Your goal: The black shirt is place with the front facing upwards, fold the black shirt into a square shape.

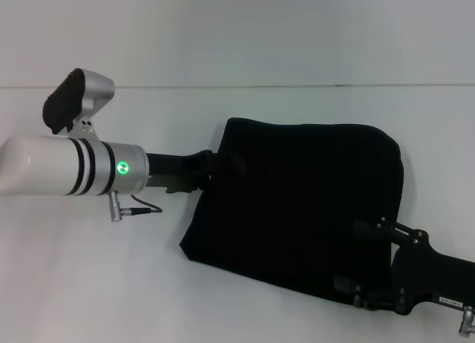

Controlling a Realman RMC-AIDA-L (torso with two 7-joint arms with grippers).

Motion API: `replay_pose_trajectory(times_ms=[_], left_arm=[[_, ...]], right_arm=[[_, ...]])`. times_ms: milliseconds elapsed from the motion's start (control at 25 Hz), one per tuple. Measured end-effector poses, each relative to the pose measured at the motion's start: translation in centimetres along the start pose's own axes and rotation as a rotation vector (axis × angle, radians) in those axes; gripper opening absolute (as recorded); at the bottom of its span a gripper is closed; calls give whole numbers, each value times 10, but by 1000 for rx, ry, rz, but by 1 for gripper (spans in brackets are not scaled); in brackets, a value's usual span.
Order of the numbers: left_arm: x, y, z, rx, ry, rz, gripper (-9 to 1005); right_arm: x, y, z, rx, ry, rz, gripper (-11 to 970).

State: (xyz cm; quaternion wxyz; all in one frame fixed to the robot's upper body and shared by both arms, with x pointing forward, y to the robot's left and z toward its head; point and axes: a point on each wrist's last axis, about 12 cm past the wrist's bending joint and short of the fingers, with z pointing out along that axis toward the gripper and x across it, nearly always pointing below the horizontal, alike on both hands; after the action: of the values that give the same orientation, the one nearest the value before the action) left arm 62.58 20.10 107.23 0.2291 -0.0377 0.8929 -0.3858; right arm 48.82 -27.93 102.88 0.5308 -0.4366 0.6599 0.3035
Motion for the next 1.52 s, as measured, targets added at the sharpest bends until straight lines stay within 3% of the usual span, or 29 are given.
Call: replay_pose_trajectory(times_ms=[280,480,720,840,1280,1520], left_arm=[[3,-4,6,-5,5,15,883],[9,-9,12,3,20,75,793],[9,-9,12,10,-2,51,686],[10,-8,12,10,-5,48,450],[12,-8,12,26,-1,30,42],[16,1,6,67,-46,-59,63]], right_arm=[[1,3,-2,-2,-10,8,944],[-1,3,-4,-3,-18,7,943],[-1,2,-4,-5,-20,5,943],[-1,2,-4,-5,-20,7,943],[-1,3,-5,-5,-19,10,942],[-2,1,-5,3,-23,8,942]])
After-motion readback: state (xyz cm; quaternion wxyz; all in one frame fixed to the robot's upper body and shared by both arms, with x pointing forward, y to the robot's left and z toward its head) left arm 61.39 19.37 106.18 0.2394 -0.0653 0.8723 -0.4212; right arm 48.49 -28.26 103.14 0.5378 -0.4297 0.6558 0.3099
